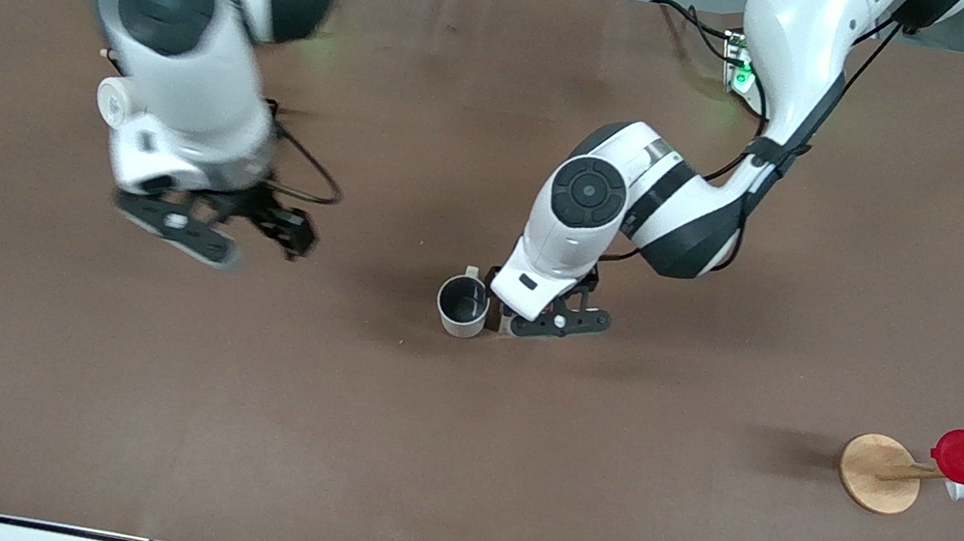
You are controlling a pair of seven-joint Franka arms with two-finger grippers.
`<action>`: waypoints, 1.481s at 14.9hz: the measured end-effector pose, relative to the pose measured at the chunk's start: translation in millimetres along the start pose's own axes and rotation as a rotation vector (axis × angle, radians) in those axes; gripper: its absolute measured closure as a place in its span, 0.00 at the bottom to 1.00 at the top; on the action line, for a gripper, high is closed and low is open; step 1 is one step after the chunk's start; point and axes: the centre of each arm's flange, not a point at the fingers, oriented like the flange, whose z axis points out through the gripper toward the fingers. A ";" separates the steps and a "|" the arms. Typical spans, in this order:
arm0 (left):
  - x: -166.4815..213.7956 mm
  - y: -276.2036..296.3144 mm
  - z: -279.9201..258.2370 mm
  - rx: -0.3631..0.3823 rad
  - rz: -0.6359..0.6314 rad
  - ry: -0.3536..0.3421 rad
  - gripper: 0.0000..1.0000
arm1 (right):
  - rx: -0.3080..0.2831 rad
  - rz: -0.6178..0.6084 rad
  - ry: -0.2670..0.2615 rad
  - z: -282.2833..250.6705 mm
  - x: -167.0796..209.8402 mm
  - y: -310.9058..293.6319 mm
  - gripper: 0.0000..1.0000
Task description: Place cup and milk on table
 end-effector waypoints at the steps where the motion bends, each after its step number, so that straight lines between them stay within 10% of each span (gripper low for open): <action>1: 12.9 -13.6 -26.1 0.003 -0.018 0.028 0.00 | -0.008 -0.007 -0.007 -12.4 16.6 37.8 0.00; 10: 88.8 -246.9 -252.7 0.089 0.150 0.133 0.00 | 0.041 -0.111 -0.060 -51.3 43.3 321.6 0.00; 22: 26.4 -352.7 -272.4 0.092 0.342 0.045 0.00 | 0.065 -0.167 -0.044 -67.9 46.7 288.0 0.00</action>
